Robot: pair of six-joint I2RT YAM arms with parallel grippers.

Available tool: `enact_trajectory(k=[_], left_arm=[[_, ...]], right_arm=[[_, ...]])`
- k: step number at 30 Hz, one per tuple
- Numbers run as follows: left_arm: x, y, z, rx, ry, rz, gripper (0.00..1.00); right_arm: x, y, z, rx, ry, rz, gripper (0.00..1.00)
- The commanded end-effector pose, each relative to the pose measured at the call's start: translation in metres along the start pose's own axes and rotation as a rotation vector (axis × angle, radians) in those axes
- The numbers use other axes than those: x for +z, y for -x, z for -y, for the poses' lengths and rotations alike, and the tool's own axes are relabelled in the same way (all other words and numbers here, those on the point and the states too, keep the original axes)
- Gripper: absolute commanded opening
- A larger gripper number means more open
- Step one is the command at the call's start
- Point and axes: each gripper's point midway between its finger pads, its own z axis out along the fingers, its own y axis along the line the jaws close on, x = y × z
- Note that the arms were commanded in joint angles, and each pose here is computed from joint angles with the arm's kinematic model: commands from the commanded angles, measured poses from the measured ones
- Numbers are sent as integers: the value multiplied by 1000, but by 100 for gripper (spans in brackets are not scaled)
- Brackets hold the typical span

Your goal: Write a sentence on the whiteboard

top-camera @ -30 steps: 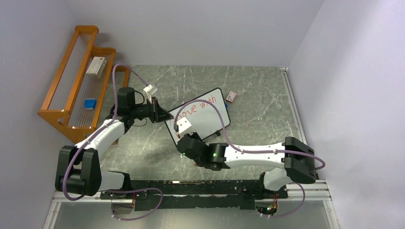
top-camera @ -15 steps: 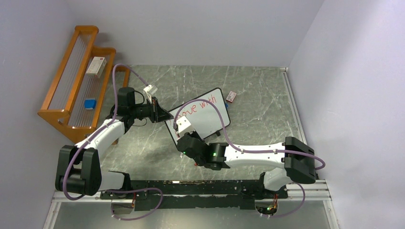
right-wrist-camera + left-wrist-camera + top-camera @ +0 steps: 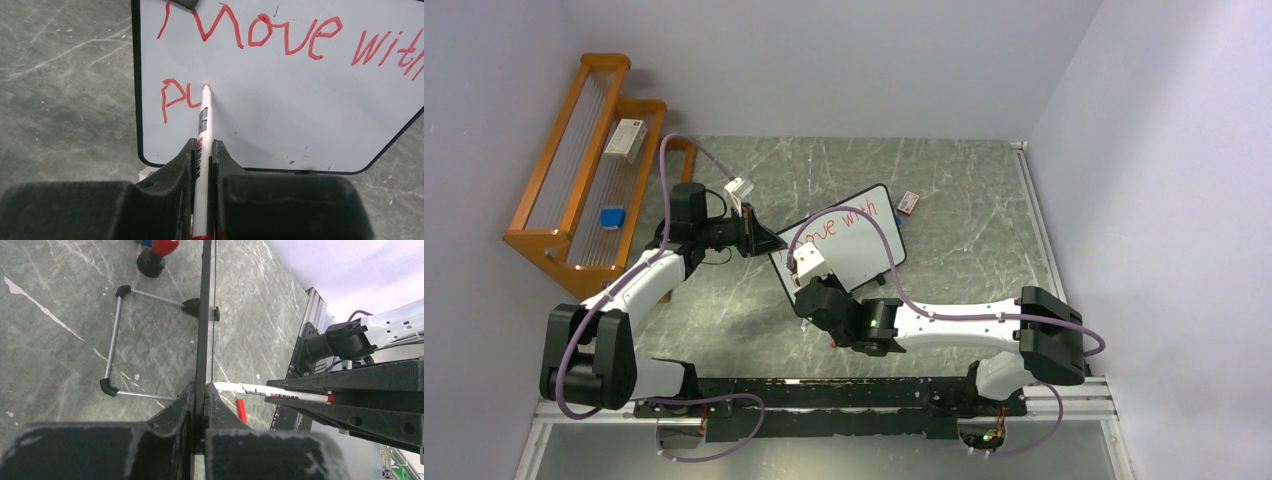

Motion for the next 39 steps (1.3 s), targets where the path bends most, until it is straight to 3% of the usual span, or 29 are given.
enact_trajectory(k=[1,39], left_arm=[[0,-20,-12,-75,53,-57,5],[0,-21,-14,-75,60,-60,5]], right_arm=[[3,12,5,48,-22,20,0],[-5,-25,5,53,0,-64,0]])
